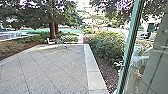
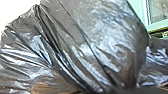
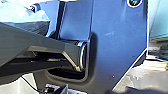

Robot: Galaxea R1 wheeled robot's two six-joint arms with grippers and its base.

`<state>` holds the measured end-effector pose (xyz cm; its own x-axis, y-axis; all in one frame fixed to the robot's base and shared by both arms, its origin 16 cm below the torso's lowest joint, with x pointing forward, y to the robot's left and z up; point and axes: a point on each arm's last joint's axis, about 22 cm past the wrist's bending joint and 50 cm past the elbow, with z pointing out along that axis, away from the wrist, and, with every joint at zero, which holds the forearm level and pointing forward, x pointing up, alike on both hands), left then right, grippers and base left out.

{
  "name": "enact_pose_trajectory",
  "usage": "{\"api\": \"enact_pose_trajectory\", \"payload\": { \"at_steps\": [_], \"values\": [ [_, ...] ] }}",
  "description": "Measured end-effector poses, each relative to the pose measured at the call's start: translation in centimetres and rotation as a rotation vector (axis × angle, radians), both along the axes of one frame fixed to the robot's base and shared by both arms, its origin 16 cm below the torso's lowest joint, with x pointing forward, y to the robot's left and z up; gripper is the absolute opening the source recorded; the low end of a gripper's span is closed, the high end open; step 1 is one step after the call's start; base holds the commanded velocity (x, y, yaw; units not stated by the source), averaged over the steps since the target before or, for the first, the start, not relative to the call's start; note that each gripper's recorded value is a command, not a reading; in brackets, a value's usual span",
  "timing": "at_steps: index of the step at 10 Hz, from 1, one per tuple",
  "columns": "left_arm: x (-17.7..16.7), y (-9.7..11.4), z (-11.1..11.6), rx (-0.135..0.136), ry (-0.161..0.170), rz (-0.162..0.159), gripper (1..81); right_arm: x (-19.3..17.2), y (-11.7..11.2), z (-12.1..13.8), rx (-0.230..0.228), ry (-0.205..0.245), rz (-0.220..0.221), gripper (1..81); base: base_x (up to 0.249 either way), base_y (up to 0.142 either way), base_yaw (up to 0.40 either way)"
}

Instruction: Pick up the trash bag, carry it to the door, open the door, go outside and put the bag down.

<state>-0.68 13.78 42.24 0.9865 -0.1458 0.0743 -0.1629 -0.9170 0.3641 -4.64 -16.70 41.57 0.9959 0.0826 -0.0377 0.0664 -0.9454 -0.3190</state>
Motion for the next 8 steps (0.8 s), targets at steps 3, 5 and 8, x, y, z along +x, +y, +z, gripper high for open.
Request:
{"api": "enact_pose_trajectory", "payload": {
  "at_steps": [3,5,8],
  "values": [
    [-0.05,-0.09,0.01,-0.001,0.0,-0.002,1.0,-0.05,0.0,0.0,0.0,0.001,0.0,81.1,0.114,0.0,0.0],
    [0.0,-0.07,0.01,-0.001,-0.002,-0.004,1.0,-0.01,0.0,0.0,0.0,0.0,0.0,81.1,0.112,0.0,0.0],
    [-0.04,-0.11,0.01,-0.001,-0.002,-0.006,1.0,-0.01,-0.04,0.0,-0.001,0.0,0.0,81.1,0.109,0.0,0.0]
  ]
}}
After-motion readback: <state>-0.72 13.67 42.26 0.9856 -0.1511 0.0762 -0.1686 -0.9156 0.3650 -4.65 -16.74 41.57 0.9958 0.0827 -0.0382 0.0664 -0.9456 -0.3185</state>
